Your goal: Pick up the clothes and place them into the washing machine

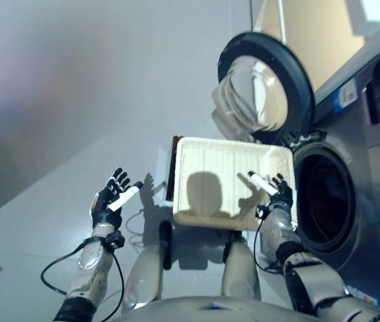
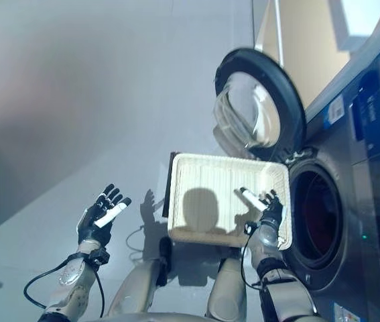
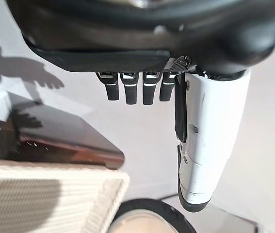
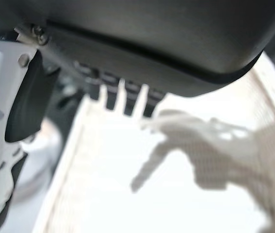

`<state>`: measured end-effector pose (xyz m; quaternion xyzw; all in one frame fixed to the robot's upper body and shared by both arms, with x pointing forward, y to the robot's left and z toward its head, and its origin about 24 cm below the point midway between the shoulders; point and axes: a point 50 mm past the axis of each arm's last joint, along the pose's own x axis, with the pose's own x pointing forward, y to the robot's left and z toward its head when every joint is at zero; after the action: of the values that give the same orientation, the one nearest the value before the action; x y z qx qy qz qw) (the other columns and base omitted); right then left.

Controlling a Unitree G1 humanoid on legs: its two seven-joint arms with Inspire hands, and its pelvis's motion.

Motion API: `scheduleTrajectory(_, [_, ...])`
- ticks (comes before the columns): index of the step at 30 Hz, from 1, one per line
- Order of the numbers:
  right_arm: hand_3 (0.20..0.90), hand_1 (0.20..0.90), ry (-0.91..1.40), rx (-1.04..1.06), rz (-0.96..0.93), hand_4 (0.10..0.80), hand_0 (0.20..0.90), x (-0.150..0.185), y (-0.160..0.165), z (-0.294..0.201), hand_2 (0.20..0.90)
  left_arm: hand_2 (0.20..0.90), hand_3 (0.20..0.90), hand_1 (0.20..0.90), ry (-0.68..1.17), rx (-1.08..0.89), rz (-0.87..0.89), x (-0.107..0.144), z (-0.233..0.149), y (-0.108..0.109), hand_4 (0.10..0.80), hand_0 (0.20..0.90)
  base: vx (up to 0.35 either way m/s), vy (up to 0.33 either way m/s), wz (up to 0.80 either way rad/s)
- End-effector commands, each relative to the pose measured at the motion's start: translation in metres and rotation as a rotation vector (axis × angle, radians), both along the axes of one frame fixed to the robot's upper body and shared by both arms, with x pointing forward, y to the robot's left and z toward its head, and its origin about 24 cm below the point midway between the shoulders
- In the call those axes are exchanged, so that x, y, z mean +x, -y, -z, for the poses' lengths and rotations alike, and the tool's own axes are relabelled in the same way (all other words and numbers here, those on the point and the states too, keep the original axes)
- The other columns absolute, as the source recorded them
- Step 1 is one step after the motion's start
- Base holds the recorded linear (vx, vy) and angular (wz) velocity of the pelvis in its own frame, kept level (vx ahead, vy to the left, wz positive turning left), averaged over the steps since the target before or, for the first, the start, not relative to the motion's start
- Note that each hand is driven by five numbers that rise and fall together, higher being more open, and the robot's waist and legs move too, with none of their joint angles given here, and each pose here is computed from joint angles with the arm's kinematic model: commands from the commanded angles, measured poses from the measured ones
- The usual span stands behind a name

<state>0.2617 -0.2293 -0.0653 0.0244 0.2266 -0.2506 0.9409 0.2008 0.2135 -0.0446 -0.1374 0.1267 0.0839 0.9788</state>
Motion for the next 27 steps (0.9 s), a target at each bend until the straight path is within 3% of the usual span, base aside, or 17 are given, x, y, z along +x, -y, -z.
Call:
scheduleTrajectory(1, [0.9,0.9,0.102,-0.161,-0.12,0.8,0.9,0.007,0.005,-0.021,0.9,0.9,0.9,0.9,0.153,0.096,-0.046,0.006,-0.025,-0.018,0.8,0.9,0.093,-0.033,0.0])
scheduleTrajectory(6, [0.9,0.9,0.099,-0.164,-0.145,0.8,0.9,-0.019,0.008,-0.012,0.9,0.9,0.9,0.9,0.077,0.151,-0.053,0.001,-0.01,-0.018,0.8,0.9,0.119,-0.033,0.01])
scheduleTrajectory(12, [0.9,0.9,0.051,0.007,-0.031,0.8,0.9,-0.056,0.006,0.015,0.9,0.9,0.9,0.9,0.002,0.15,-0.073,-0.009,0.005,-0.017,0.8,0.9,0.124,0.0,-0.03])
scheduleTrajectory(27, [0.9,0.9,-0.03,0.037,-0.048,0.8,0.9,-0.071,-0.009,0.031,0.9,0.9,0.9,0.9,-0.058,0.135,-0.117,-0.015,0.017,-0.014,0.8,0.9,0.069,-0.007,-0.08])
